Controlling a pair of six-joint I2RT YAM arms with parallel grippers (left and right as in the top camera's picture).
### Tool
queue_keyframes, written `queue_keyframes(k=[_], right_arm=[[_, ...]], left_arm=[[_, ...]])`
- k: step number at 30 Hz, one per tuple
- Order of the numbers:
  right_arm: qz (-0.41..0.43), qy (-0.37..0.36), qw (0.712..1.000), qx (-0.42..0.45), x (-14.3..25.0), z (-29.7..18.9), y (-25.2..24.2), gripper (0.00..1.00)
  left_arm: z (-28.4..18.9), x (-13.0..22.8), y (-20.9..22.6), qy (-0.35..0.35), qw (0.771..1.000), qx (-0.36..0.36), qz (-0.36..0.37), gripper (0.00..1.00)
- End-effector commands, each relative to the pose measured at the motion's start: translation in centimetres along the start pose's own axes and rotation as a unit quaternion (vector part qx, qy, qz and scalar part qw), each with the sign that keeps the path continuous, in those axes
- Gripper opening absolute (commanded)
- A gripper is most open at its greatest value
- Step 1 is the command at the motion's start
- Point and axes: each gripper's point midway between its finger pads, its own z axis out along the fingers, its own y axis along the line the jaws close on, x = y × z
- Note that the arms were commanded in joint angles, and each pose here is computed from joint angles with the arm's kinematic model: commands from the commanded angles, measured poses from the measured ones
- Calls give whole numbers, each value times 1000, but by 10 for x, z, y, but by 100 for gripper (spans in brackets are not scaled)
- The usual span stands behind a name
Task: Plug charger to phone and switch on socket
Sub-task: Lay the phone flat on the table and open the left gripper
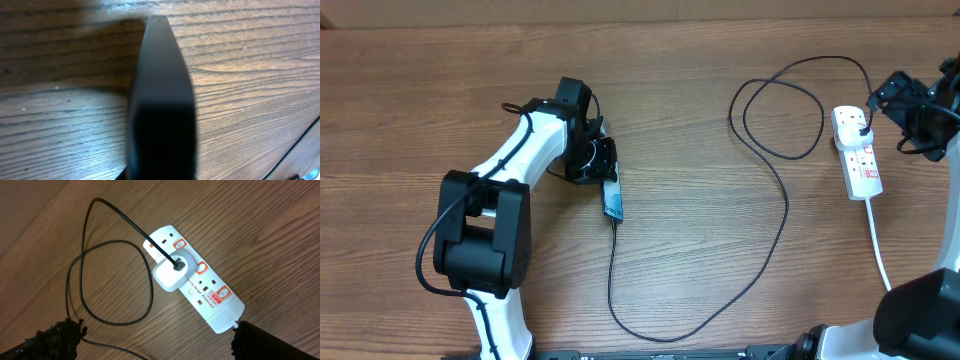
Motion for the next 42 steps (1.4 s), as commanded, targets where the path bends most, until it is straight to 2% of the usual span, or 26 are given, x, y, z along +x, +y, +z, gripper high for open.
queue_keyframes(k=[1,6,10,16,19,25,29,31,36,37,40,42], right_arm=[[-3,-22,1000,-6,-8,-15,3,100],[-3,-23,1000,-7,-8,-16,3,100],[-3,-23,1000,-7,-8,-16,3,100],[-3,-23,1000,-7,-8,-16,3,100],[-3,-23,1000,-7,-8,-16,3,100],[-3,-23,1000,-7,-8,-16,3,100],[-3,-23,1000,-7,-8,-16,3,100],[-3,-23,1000,-7,-8,-16,3,100],[-3,-23,1000,-7,-8,-16,3,100],[-3,-23,1000,-7,-8,-16,3,100],[-3,-23,1000,-7,-8,-16,3,100],[-3,-23,1000,-7,-8,-16,3,100]], left_arm=[[4,4,-8,5,1000,1,21,7],[8,6,-11,4,999,-11,31,7],[10,8,-12,3,999,-26,36,14],[12,10,-14,4,999,-28,39,16],[12,10,-13,5,999,-28,39,26],[12,11,-13,7,999,-29,38,21],[12,11,-13,7,999,-29,38,21],[12,11,-13,7,999,-29,38,16],[11,11,-11,5,999,-34,38,13],[11,10,-11,5,999,-36,38,13],[11,10,-10,4,999,-37,38,24],[11,10,-10,4,999,-37,38,24]])
